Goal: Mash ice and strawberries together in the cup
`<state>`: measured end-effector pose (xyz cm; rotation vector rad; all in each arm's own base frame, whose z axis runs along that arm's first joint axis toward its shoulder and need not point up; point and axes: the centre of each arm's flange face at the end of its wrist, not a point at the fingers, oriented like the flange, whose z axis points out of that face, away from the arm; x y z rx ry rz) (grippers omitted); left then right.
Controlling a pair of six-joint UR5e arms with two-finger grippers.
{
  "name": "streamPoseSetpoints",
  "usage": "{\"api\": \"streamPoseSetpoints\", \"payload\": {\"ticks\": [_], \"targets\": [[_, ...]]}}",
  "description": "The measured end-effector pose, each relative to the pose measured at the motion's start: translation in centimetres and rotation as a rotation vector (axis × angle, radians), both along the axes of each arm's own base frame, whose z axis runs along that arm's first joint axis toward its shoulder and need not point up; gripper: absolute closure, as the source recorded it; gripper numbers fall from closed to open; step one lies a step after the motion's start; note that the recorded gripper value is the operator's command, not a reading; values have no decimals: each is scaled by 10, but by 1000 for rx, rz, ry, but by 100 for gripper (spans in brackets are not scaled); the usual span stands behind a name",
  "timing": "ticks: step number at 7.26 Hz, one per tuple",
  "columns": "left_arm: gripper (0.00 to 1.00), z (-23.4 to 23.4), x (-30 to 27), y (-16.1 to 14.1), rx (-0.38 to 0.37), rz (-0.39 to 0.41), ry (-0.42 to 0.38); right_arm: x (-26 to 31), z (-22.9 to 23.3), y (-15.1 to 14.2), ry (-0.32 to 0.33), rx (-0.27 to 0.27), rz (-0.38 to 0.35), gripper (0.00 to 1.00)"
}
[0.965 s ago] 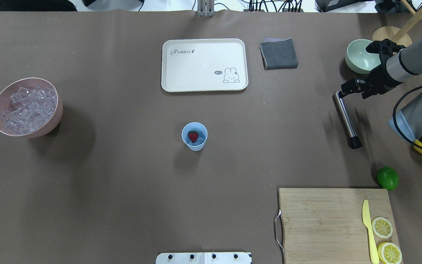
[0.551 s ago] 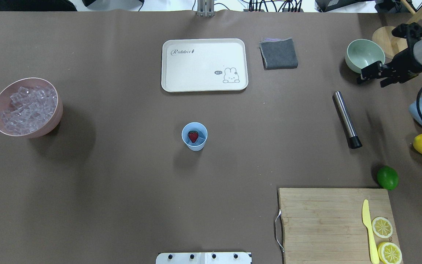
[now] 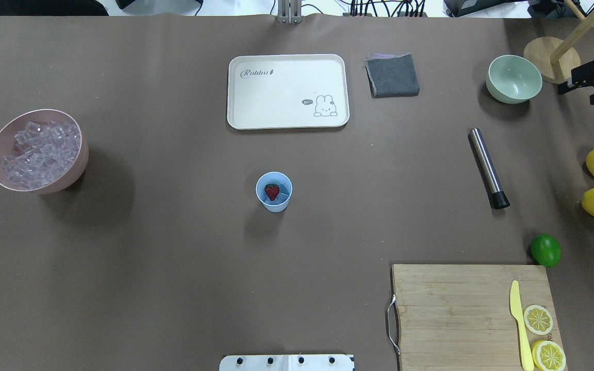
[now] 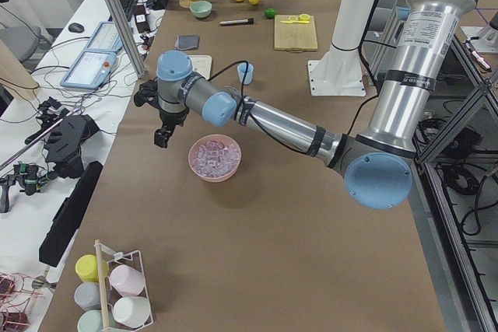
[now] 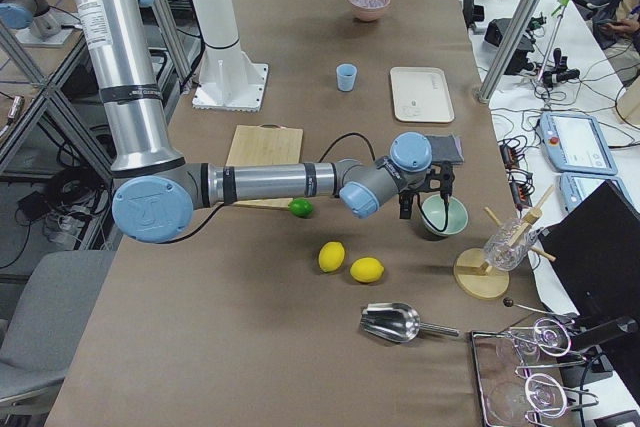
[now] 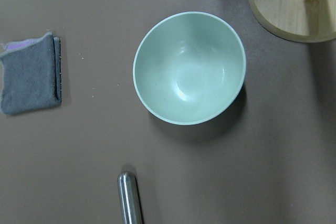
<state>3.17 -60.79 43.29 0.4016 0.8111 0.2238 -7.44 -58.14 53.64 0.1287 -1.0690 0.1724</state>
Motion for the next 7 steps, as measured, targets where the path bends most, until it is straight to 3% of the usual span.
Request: {"api": "streamPoseSetpoints", "payload": {"ticks": [2,4,7], "targets": [[2,18,1,-19,-87,-24,-11,24,-17,8,26,5,7,0],[2,29,0,-30,-183,-123,-26,39,-17,13,77,50,-10,0],[2,93,2,-48,-239,-182,-25,42,6,29,139,84,-41,0]]}}
